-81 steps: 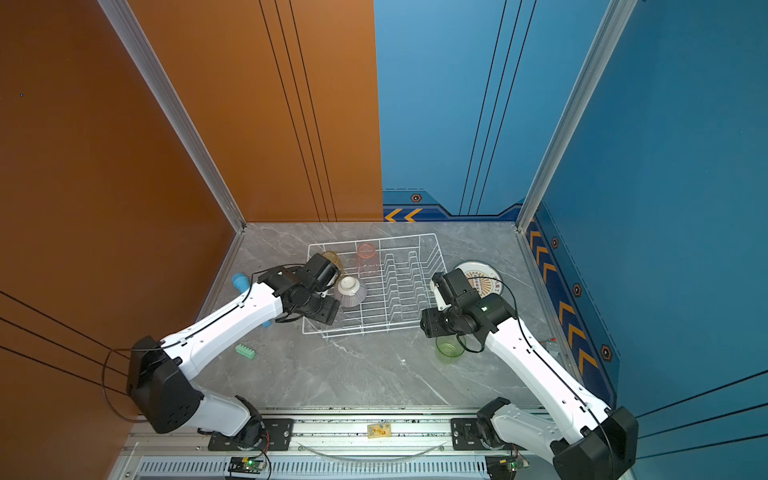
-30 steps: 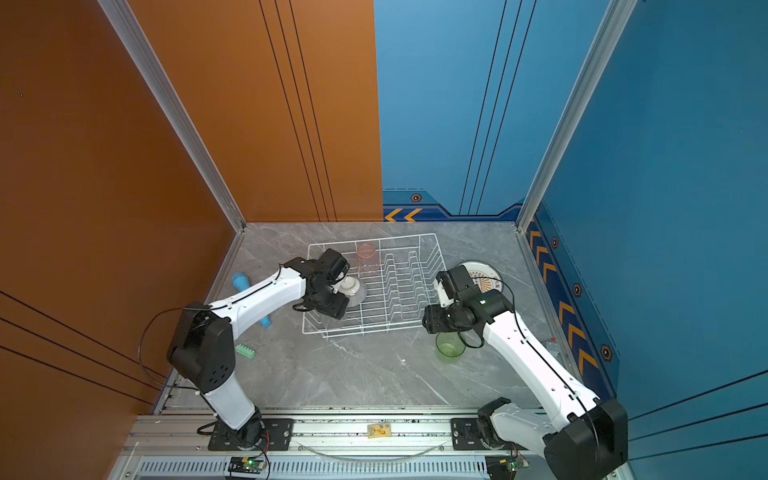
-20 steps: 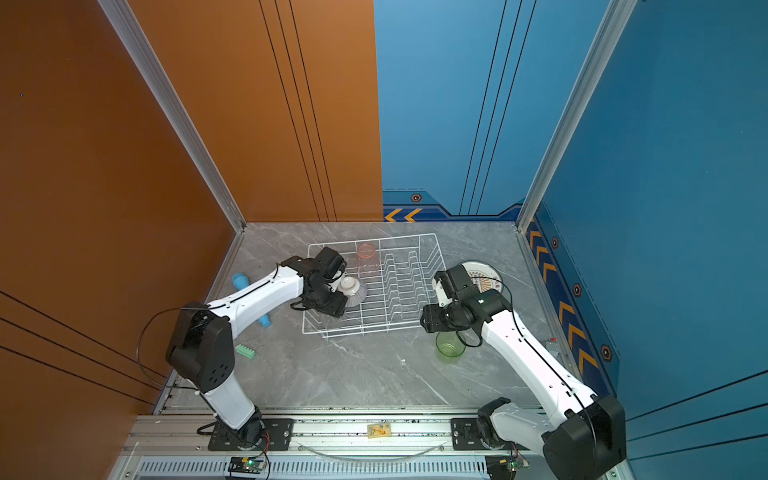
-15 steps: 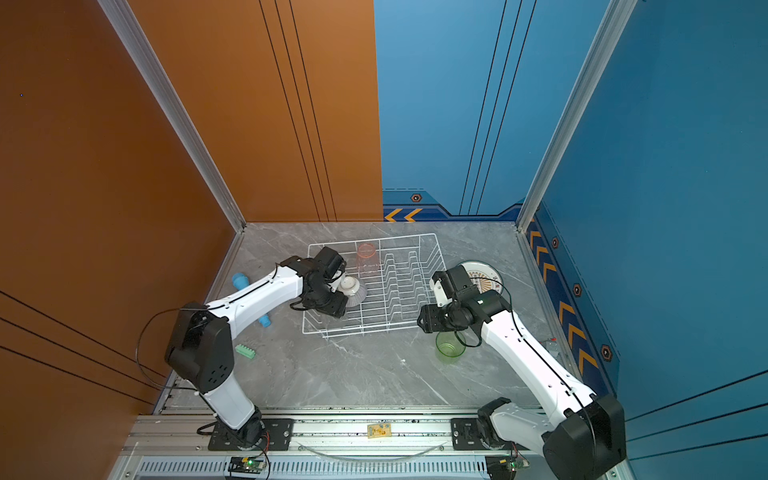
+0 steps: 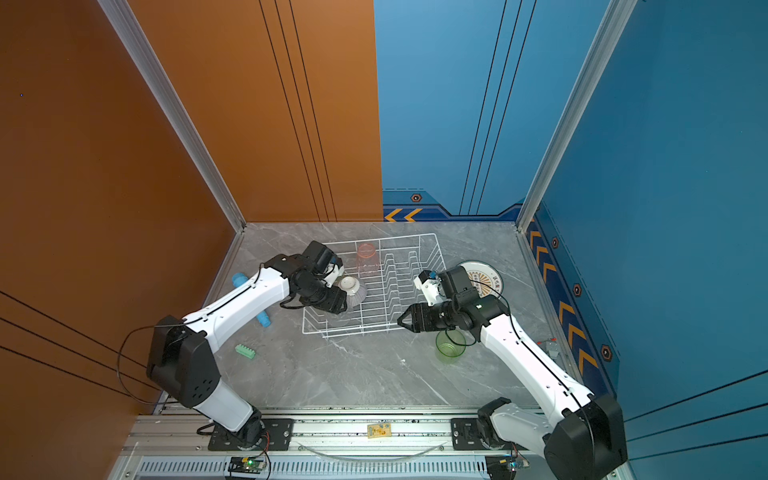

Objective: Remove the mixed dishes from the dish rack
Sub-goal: 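Grasp the clear octagonal cup with the left gripper and lift it from the rack, then raise the clear cup with the left gripper while the right gripper reaches toward it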

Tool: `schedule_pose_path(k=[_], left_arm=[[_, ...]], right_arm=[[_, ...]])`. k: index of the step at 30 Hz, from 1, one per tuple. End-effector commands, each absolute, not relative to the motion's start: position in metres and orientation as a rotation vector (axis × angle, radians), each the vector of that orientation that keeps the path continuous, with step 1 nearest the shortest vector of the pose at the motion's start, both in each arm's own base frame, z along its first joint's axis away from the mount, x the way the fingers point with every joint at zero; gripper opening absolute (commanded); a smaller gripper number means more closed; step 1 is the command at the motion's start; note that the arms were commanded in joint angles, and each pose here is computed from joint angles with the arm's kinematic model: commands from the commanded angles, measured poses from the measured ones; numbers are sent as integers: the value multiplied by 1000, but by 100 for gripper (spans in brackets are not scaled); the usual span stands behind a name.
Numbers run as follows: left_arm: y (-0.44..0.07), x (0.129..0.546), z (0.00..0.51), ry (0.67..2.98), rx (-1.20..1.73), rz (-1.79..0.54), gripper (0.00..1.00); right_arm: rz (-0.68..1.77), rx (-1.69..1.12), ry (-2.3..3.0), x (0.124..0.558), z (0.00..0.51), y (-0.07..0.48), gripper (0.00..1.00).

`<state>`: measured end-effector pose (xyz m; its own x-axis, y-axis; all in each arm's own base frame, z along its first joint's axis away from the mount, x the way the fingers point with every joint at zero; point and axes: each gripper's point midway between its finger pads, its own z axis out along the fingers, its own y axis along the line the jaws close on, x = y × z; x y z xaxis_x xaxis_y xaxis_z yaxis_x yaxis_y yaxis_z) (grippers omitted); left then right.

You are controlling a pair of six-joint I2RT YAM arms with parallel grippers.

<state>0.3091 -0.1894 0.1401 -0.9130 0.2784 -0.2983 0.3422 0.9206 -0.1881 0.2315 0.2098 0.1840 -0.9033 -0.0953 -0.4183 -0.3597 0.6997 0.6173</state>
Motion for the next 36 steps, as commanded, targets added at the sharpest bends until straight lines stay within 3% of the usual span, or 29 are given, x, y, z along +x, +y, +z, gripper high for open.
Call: schedule_pose_path(k=[1, 25, 36], left_arm=[[-201, 306, 167, 2740, 479, -499, 46], [-265, 285, 276, 2321, 552, -1180, 46], [-284, 277, 303, 2184, 598, -1347, 46]], right_arm=[[1233, -386, 2452, 226, 203, 227, 63], [1583, -411, 2085, 231, 258, 256, 41], [1619, -453, 1961, 232, 283, 259, 40]])
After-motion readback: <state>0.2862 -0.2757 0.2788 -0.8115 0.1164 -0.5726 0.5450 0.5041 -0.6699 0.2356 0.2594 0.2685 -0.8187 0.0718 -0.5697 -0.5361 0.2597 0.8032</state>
